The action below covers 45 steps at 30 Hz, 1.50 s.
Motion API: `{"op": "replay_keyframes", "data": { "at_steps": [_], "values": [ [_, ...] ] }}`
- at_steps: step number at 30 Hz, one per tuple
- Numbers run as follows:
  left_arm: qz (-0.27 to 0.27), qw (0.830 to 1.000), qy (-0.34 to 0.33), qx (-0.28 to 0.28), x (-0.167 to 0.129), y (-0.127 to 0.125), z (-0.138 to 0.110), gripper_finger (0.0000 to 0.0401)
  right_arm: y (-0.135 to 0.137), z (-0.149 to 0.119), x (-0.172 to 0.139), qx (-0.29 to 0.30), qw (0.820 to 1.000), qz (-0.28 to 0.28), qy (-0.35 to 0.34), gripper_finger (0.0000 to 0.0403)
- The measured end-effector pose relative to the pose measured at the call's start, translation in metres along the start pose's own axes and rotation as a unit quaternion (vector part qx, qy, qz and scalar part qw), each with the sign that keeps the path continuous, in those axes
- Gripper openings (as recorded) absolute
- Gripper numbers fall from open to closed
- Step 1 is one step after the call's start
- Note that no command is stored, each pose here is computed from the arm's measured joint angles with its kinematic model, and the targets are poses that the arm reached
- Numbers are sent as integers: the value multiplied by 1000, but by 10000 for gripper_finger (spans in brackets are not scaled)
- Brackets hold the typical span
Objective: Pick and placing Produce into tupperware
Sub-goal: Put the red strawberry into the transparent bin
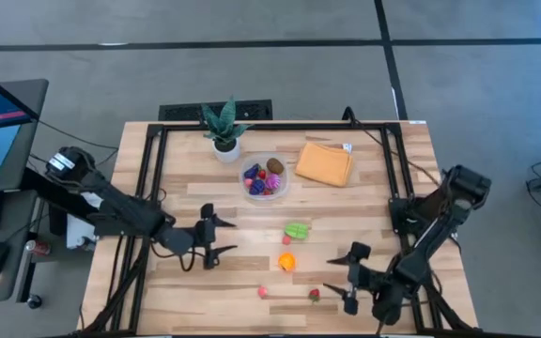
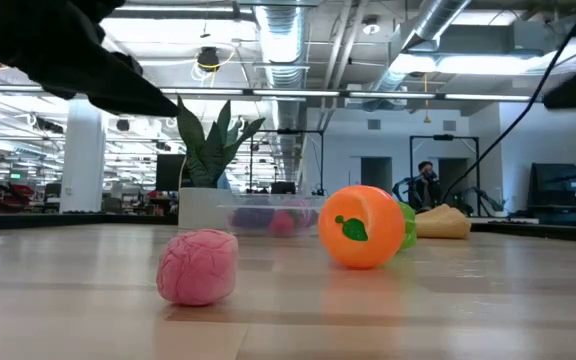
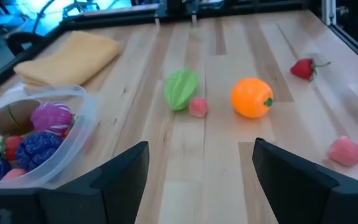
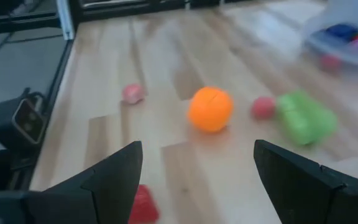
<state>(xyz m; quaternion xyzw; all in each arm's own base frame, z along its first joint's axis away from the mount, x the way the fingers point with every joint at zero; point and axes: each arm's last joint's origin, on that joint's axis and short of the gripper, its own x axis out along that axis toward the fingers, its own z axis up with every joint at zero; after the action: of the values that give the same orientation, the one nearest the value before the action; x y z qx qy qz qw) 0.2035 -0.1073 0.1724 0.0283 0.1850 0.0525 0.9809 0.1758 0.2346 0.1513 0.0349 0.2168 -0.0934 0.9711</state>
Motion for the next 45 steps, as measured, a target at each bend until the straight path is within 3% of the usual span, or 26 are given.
{"op": "replay_keyframes", "data": {
  "at_steps": [7, 19, 45],
  "values": [
    [1, 1000, -12, 1, -6, -7, 0, 277, 23, -32, 24, 21, 999, 26, -19, 330],
    [9, 1000, -23, -17, -12, -14, -1, 277, 37, -64, 45, 29, 997, 50, -44, 330],
    [12, 999, -28, -34, -14, -16, -1, 277, 37, -60, 62, 30, 994, 107, -18, 330]
  ]
}}
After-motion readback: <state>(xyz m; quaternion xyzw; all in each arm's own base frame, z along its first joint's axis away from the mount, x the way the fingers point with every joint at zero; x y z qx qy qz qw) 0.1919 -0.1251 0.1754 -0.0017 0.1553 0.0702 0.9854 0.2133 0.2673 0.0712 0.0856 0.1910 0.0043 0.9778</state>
